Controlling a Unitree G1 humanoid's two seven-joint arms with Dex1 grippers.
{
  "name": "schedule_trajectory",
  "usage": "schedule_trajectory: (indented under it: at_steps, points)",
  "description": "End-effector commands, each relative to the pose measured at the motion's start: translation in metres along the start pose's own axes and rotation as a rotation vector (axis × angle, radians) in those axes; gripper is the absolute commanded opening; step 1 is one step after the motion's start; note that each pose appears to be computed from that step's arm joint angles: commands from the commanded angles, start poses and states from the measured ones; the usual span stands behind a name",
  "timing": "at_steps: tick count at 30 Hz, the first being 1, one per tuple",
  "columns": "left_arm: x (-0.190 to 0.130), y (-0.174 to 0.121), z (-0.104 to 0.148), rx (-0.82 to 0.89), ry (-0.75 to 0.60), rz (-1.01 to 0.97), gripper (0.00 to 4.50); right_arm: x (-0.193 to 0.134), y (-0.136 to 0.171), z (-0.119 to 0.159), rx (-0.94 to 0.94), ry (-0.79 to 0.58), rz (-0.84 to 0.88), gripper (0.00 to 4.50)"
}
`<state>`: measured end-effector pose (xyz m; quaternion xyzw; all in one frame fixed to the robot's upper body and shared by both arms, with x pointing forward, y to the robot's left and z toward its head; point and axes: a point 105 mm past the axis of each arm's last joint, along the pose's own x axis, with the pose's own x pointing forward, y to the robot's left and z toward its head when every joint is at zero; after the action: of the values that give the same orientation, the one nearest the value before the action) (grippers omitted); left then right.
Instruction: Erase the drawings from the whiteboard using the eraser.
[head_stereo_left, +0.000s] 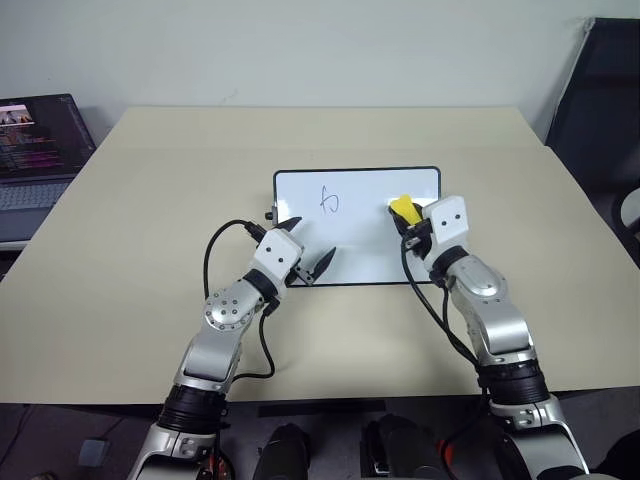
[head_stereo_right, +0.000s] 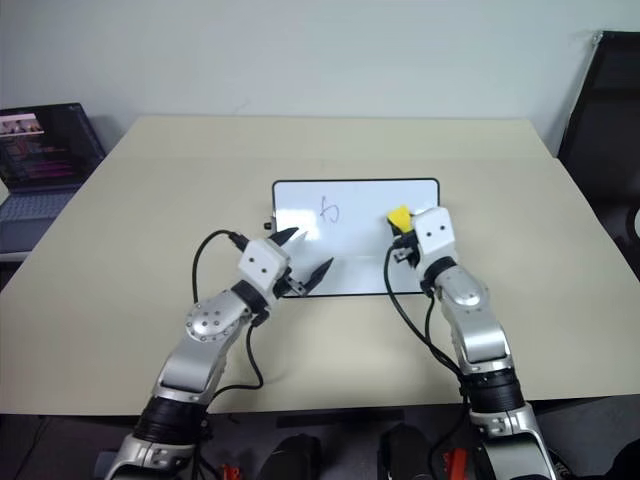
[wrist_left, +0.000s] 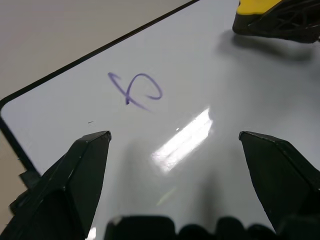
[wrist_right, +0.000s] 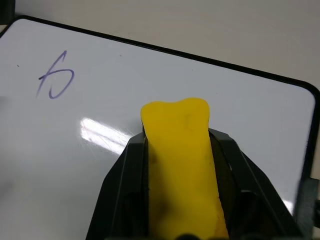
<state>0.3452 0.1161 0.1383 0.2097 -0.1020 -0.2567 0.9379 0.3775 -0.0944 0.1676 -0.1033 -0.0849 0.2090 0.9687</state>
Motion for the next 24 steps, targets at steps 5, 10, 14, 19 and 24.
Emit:
schedule_trajectory:
  at_steps: [5,10,14,19,24]
  points:
    - [-0.005,0.015,0.007,0.029,-0.017,0.08,4.5,0.019,0.012,0.031,-0.018,-0.111,0.055,1.26]
    - [-0.003,0.017,0.004,0.027,-0.012,0.069,4.5,0.032,0.025,0.04,-0.02,-0.144,0.102,1.26]
    - [0.0,0.014,0.003,0.01,-0.015,0.029,4.5,0.047,0.052,0.052,-0.019,-0.189,0.173,1.26]
    - [0.0,0.012,0.0,-0.008,-0.004,0.01,4.5,0.06,0.069,0.059,-0.022,-0.222,0.213,1.26]
    - [0.0,0.008,0.0,-0.019,-0.001,-0.004,4.5,0.071,0.088,0.052,-0.06,-0.204,0.255,1.26]
